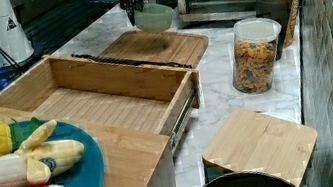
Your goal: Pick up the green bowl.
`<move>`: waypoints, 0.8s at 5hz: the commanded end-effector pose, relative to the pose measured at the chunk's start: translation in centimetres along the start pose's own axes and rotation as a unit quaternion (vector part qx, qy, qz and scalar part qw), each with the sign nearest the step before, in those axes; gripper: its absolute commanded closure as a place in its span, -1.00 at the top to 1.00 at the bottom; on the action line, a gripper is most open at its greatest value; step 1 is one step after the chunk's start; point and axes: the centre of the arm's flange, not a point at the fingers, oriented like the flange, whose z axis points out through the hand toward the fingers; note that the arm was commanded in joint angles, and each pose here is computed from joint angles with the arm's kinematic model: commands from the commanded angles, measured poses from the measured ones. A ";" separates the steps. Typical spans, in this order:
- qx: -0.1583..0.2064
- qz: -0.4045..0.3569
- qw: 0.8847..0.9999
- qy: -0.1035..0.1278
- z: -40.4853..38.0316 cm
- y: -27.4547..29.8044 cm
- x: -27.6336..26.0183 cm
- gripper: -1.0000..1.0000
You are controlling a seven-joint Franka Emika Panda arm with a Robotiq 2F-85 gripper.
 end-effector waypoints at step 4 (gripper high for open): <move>0.060 0.102 0.993 0.020 -22.8 -2.3 10.3 -1.00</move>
